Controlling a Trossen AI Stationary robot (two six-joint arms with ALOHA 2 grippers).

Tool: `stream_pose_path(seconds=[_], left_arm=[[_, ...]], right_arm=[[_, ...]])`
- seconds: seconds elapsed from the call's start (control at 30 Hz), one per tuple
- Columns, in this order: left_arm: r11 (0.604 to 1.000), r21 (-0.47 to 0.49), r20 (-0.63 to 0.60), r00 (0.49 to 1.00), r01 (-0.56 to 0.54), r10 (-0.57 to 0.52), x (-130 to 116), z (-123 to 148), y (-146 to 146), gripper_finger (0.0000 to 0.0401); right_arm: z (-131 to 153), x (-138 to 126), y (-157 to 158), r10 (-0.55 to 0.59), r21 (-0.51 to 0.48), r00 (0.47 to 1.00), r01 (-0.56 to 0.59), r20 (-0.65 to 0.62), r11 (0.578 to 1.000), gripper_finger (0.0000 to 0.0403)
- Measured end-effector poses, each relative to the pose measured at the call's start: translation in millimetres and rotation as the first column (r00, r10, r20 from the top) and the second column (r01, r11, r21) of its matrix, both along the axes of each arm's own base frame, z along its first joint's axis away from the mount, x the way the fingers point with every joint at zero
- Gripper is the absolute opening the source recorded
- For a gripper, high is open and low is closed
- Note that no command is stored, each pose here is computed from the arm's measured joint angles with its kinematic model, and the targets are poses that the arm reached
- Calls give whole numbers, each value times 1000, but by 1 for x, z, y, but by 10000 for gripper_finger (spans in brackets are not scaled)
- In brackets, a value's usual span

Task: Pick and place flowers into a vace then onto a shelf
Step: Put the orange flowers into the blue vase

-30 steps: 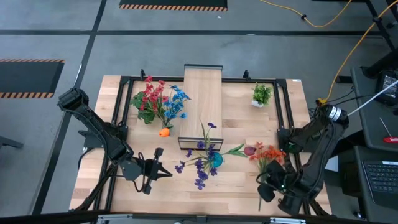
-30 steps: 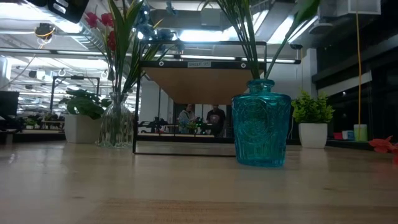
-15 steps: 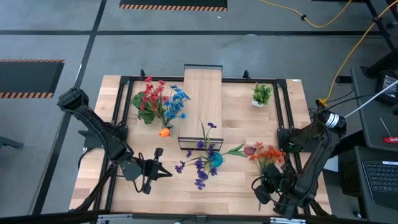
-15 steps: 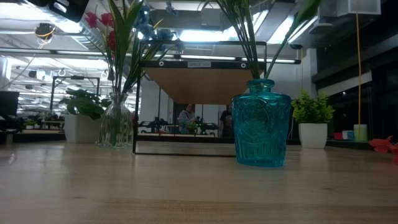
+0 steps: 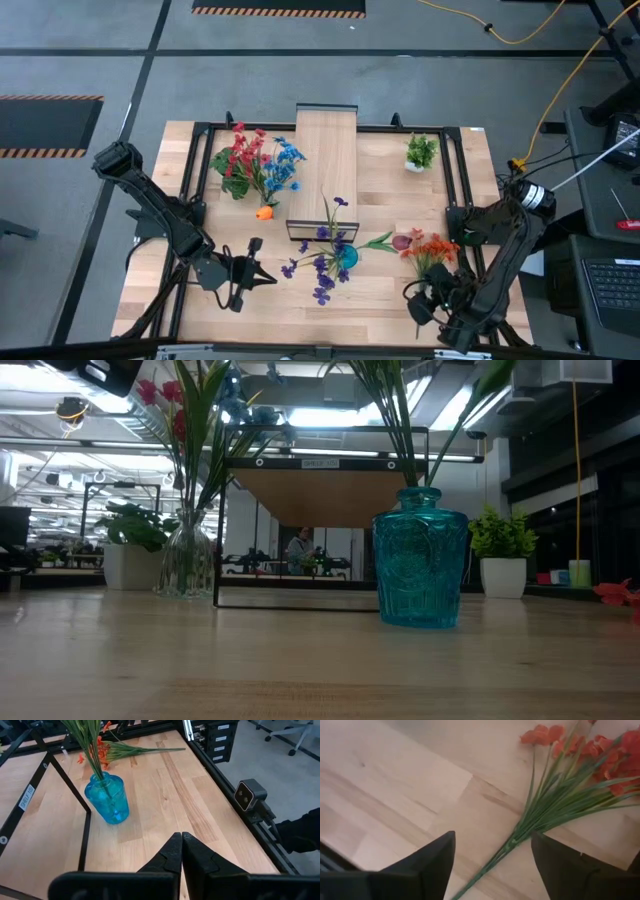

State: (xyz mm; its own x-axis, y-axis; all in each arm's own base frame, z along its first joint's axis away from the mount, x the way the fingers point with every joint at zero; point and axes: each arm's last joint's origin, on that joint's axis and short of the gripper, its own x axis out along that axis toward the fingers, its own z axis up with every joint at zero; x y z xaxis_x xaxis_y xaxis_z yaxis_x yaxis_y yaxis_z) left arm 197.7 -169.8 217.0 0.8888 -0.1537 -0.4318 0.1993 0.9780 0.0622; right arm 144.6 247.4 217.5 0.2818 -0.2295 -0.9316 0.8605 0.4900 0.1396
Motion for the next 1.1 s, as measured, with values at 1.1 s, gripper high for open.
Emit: stream_pose_path(seconds=[1.1], left_arm=[[1000,-6,-3,1000,-3,3,0,0,0,7]], right_arm=[[-82,15,15,-265,-193,952,234,-156,953,232]])
